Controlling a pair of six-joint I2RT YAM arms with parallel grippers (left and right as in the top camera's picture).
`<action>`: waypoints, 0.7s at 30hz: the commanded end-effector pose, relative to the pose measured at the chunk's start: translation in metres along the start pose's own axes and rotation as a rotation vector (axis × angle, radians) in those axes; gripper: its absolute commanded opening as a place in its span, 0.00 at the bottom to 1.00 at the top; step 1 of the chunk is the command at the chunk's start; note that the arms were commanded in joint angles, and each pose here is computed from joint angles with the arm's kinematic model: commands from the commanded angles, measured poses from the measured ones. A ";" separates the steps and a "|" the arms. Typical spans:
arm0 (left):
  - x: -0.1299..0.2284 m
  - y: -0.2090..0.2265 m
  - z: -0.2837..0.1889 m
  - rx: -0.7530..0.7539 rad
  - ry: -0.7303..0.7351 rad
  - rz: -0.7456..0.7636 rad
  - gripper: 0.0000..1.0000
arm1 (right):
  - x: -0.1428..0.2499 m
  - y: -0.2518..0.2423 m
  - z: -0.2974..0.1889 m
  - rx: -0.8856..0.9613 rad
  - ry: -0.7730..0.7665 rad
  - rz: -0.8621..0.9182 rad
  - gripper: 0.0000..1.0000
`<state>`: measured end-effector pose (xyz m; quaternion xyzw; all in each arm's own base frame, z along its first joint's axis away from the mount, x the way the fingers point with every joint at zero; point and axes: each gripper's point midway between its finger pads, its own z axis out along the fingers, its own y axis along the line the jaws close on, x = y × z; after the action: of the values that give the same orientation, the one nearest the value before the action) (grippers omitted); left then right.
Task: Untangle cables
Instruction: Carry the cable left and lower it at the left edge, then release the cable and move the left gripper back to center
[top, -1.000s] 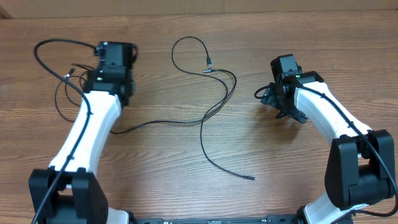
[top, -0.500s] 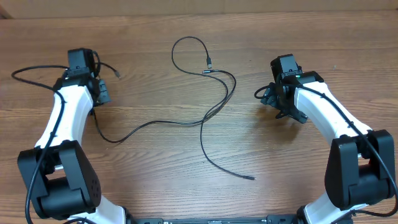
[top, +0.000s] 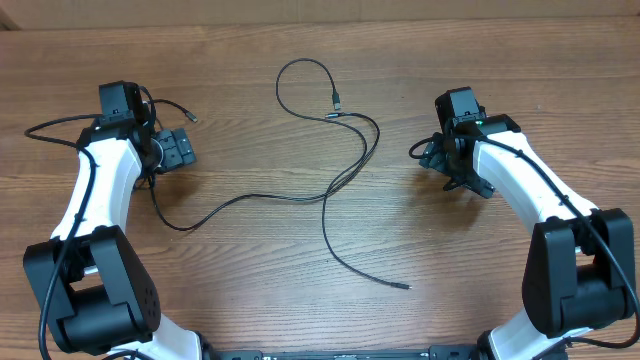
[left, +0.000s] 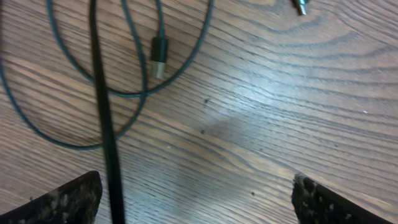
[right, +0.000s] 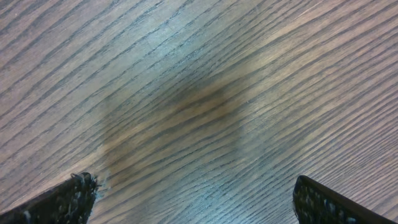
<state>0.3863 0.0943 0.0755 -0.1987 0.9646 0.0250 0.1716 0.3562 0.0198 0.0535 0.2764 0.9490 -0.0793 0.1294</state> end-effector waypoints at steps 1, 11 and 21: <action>-0.013 -0.008 -0.011 0.047 -0.020 0.016 0.97 | -0.009 0.001 -0.008 -0.007 -0.034 0.004 1.00; -0.041 -0.035 -0.066 0.198 -0.034 0.016 0.87 | -0.009 0.001 -0.008 -0.007 -0.034 0.004 1.00; 0.005 -0.109 -0.081 0.547 0.130 0.110 0.04 | -0.009 0.001 -0.008 -0.007 -0.034 0.004 1.00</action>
<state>0.4050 0.0216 0.1513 -0.1456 0.9582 -0.1778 0.1703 0.3562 0.0197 0.0535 0.2762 0.9490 -0.0795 0.1295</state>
